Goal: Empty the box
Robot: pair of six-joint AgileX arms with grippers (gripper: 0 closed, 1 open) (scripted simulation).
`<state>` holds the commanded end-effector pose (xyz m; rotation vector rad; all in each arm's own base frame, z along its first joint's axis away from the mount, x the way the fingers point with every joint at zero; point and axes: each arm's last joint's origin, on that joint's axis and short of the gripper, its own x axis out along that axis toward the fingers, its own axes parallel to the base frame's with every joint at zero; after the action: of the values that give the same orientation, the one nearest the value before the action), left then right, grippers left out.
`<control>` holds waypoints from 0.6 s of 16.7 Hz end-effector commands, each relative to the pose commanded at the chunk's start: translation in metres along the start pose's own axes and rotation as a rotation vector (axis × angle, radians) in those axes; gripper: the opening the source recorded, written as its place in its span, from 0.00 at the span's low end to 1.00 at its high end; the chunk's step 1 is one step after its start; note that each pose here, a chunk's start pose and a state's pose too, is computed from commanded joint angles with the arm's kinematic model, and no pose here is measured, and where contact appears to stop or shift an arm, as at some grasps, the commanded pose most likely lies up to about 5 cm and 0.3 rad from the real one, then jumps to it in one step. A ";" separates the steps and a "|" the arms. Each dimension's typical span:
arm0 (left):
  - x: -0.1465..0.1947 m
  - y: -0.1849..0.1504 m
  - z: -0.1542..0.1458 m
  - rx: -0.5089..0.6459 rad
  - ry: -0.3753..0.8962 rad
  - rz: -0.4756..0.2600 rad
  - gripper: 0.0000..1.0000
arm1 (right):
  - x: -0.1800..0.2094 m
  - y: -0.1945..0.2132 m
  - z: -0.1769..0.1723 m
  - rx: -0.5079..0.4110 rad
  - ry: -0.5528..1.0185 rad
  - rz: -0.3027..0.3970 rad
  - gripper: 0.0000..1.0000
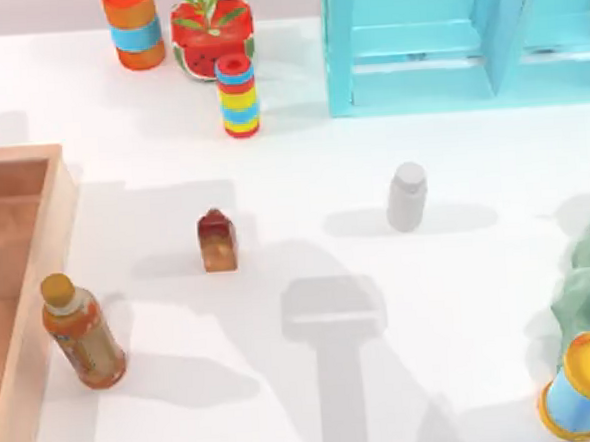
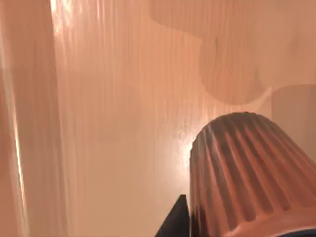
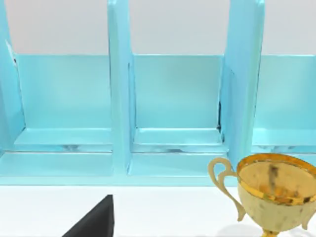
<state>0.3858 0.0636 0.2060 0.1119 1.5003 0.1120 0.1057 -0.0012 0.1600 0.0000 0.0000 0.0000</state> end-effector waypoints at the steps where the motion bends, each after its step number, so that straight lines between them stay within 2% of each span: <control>1: -0.015 0.002 0.002 -0.003 -0.007 0.010 0.00 | 0.000 0.000 0.000 0.000 0.000 0.000 1.00; 3: -0.044 0.005 0.002 -0.007 -0.001 -0.006 0.00 | 0.000 0.000 0.000 0.000 0.000 0.000 1.00; 6: -0.073 0.007 -0.008 0.003 0.036 -0.077 0.00 | 0.000 0.000 0.000 0.000 0.000 0.000 1.00; 8: -0.084 0.004 -0.015 0.016 0.054 -0.130 0.00 | 0.000 0.000 0.000 0.000 0.000 0.000 1.00; 10: -0.085 0.003 -0.019 0.021 0.067 -0.147 0.00 | 0.000 0.000 0.000 0.000 0.000 0.000 1.00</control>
<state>0.3609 0.0545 0.2888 0.0149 1.5721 -0.0183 0.1057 -0.0012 0.1600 0.0000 0.0000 0.0000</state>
